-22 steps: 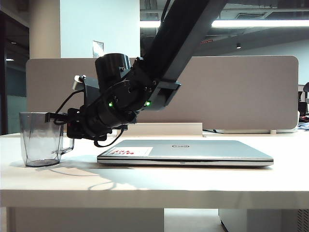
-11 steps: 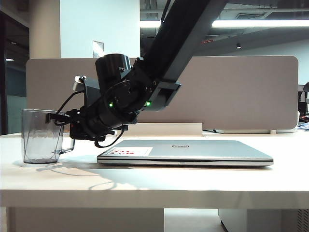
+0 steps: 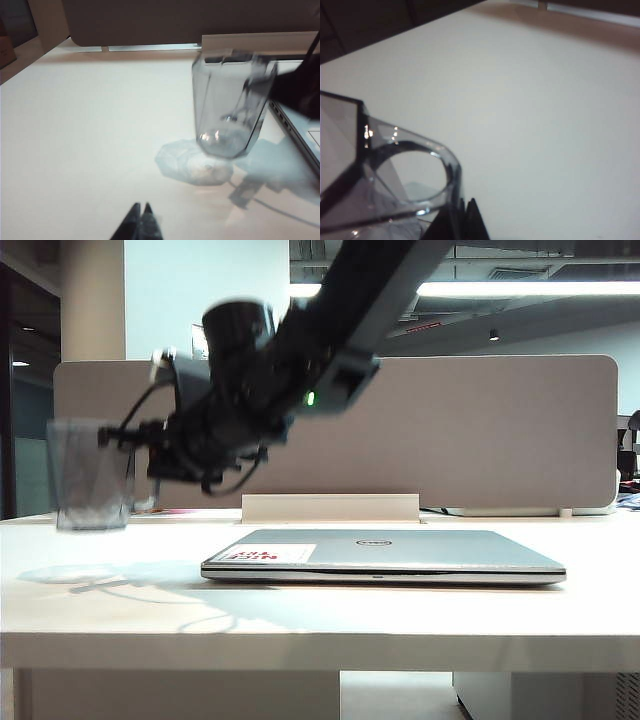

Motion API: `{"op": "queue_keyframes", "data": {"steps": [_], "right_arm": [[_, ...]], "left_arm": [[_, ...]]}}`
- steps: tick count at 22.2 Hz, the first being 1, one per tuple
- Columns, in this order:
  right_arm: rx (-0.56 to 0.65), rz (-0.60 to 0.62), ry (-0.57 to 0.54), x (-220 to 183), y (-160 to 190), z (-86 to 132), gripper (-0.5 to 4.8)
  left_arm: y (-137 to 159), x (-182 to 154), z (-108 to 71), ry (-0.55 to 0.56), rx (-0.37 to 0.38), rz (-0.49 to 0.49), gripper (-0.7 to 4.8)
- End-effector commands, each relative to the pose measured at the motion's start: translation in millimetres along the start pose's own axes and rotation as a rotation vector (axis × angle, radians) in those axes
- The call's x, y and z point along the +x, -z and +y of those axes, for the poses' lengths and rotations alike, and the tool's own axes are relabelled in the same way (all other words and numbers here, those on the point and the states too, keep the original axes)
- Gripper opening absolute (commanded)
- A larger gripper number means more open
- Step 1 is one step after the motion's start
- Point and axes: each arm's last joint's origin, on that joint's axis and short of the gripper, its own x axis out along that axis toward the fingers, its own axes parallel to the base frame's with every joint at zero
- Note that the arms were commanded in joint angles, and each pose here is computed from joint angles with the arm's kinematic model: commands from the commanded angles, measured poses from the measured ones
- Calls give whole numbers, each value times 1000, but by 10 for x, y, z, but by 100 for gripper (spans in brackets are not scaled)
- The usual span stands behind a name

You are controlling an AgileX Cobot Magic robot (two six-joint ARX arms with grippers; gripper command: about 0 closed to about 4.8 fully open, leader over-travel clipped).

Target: Pick up the water cup and place it on the right side of the laptop.

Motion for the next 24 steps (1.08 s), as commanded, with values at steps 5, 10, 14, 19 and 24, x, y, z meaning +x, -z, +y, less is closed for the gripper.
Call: {"op": "queue_keyframes", "data": {"steps": [5, 10, 14, 19, 24], "right_arm": [[-22, 7, 104, -280, -481, -171, -1], [-2, 27, 179, -525, -758, -525, -1], [14, 51, 255, -738, -893, -861, -1], [25, 67, 347, -1199, -873, -1280, -1], [50, 62, 403, -1642, -853, -1526, -1]], "left_arm": [[-19, -3, 1, 3, -4, -10, -4], [-18, -2, 0, 4, -4, -10, -4], [-16, -2, -3, 16, -4, -10, -4], [-16, -2, -6, 26, -4, -10, -4], [-16, -2, -7, 30, -3, -10, -4]]}}
